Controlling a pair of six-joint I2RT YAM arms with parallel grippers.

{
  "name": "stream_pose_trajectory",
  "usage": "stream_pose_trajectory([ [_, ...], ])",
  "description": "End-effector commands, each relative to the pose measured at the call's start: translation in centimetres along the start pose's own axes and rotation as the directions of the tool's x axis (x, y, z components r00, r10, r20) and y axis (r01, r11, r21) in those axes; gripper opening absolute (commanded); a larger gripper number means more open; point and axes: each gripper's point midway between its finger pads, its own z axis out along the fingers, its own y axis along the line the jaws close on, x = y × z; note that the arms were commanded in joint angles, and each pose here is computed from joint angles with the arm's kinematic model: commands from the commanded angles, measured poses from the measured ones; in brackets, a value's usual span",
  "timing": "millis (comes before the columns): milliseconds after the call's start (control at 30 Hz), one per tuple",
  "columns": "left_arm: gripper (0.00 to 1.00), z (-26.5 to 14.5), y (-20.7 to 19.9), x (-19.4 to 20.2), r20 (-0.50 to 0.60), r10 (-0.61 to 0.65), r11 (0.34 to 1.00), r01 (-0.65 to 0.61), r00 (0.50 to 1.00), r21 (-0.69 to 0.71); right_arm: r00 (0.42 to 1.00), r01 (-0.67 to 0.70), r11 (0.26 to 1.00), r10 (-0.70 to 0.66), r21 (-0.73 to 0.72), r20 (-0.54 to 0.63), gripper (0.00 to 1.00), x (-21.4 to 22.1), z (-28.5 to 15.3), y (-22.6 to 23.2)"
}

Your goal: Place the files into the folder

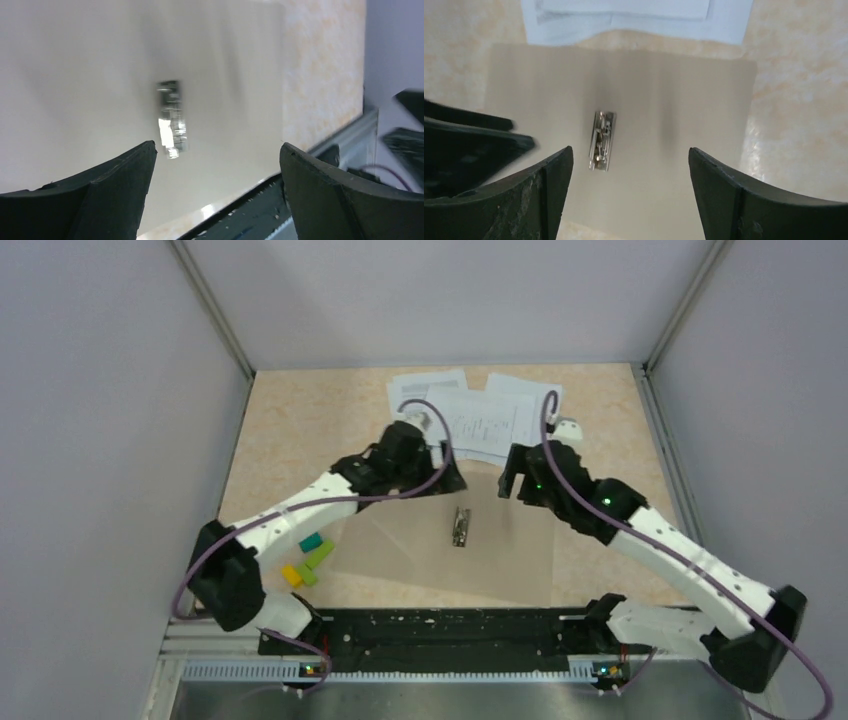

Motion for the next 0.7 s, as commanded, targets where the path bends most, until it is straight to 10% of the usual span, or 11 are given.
stream_pose_trajectory([
  [0, 0.98, -5.2, 7.2, -2.5, 0.162, -0.122, 0.983, 0.142, 0.979, -0.120, 0.985, -0.081, 0.995, 0.069, -0.064, -0.160, 0.78, 5.4, 4.6, 3.0],
  [667, 0.98, -8.0, 13.3, -2.1, 0.166, -0.164, 0.958, 0.197, 0.972, -0.209, 0.893, 0.130, 0.992, -0.118, -0.002, -0.434, 0.69, 18.7, 14.9, 7.4],
])
